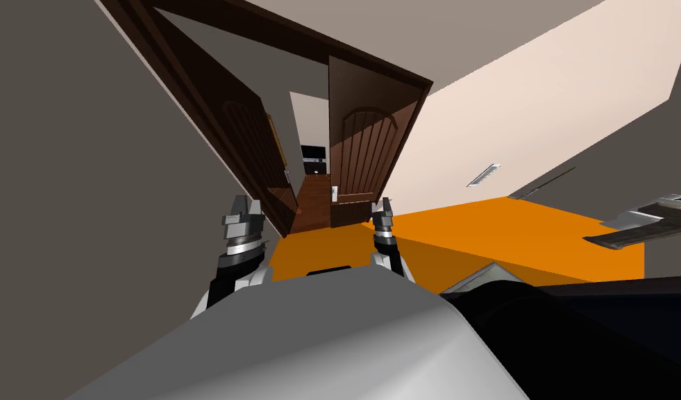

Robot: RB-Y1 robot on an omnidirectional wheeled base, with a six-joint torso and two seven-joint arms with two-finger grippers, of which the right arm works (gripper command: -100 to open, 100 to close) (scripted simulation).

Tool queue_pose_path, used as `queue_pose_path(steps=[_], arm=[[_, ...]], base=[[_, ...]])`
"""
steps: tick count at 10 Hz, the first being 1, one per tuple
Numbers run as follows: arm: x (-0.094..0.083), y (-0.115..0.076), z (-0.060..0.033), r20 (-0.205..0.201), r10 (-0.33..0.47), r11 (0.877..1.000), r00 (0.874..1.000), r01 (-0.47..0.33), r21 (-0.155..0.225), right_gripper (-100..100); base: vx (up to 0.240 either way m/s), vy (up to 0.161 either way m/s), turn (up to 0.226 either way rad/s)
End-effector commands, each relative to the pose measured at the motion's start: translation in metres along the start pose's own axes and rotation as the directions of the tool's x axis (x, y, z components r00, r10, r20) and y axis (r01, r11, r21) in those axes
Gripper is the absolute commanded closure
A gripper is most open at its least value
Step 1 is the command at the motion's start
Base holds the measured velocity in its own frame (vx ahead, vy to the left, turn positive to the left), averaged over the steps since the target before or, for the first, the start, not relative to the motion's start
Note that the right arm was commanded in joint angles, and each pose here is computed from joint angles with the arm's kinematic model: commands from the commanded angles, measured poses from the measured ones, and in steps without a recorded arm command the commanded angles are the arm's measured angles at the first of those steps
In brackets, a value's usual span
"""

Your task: Push the door open

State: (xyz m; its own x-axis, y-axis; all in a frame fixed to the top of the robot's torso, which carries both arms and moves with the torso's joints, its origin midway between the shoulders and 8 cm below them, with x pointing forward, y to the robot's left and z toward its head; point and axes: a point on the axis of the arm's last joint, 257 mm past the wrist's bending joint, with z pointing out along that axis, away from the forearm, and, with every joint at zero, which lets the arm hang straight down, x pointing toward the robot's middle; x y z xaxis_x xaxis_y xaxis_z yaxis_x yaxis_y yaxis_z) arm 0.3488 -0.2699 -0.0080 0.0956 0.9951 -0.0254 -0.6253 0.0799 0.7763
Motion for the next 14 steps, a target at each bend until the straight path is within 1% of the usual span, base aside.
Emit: queue_pose_path(steps=[1,7,14], arm=[[0.001,-0.001,-0.0006,-0.006,-0.001,1.000,1.000,0.001,0.002,-100],[0.006,-0.006,-0.0027,-0.034,-0.005,1.000,0.999,0.006,0.012,-100],[0.015,-0.017,-0.0077,-0.085,-0.011,0.999,0.996,0.014,0.033,-100]], base=[[0.195,-0.040,-0.040],[0.224,-0.045,-0.042],[0.193,-0.029,-0.055]])
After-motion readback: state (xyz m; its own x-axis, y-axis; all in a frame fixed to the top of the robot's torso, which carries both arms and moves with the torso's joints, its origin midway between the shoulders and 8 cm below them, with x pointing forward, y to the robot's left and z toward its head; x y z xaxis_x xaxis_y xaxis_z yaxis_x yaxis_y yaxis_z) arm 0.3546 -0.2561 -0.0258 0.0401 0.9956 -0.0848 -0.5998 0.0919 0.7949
